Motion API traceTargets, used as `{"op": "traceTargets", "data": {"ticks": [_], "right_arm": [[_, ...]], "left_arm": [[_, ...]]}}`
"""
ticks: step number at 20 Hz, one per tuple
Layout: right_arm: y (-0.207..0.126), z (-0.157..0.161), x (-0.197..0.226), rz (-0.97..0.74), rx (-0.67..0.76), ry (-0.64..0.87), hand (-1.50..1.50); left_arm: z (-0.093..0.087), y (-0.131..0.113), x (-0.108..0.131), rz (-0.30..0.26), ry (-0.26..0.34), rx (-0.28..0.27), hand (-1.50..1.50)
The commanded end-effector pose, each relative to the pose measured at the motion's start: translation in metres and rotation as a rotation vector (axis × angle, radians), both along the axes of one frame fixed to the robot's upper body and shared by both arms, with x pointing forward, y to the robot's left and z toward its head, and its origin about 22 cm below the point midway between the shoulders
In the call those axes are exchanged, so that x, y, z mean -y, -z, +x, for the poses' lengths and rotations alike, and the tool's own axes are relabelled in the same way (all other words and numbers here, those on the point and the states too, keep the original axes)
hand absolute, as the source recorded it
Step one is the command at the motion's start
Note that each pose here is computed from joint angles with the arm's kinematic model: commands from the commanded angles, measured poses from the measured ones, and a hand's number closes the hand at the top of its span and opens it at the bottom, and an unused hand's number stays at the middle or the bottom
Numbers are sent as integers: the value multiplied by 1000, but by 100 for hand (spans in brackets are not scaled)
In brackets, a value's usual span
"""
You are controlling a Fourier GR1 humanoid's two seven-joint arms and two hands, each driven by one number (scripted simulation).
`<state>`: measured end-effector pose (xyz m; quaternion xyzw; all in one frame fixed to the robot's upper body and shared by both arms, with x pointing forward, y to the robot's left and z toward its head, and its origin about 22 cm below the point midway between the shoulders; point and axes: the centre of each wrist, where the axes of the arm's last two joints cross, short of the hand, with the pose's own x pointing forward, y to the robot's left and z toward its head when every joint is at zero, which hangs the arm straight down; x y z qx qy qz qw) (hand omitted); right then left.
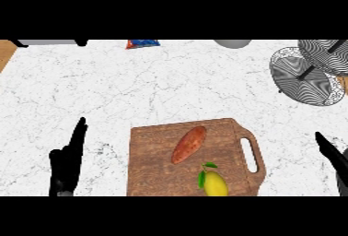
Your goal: Pick the lemon from the cutting board and place it in the tiered basket
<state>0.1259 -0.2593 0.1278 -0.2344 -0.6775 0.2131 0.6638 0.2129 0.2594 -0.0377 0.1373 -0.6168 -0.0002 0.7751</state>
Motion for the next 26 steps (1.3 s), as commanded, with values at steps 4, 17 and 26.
{"op": "traceTargets", "data": {"ticks": [4, 17, 26], "right_arm": [[-33, -20, -13, -378, -142, 50, -150], [-30, 0, -52, -519, -192, 147, -150], [11, 14, -104, -671, -347, 161, -150]], "left_arm": [[-2, 14, 20, -17, 24, -31, 0], [-1, 14, 7, -3, 38, -40, 0], [6, 14, 13, -14, 61, -43, 0]]}}
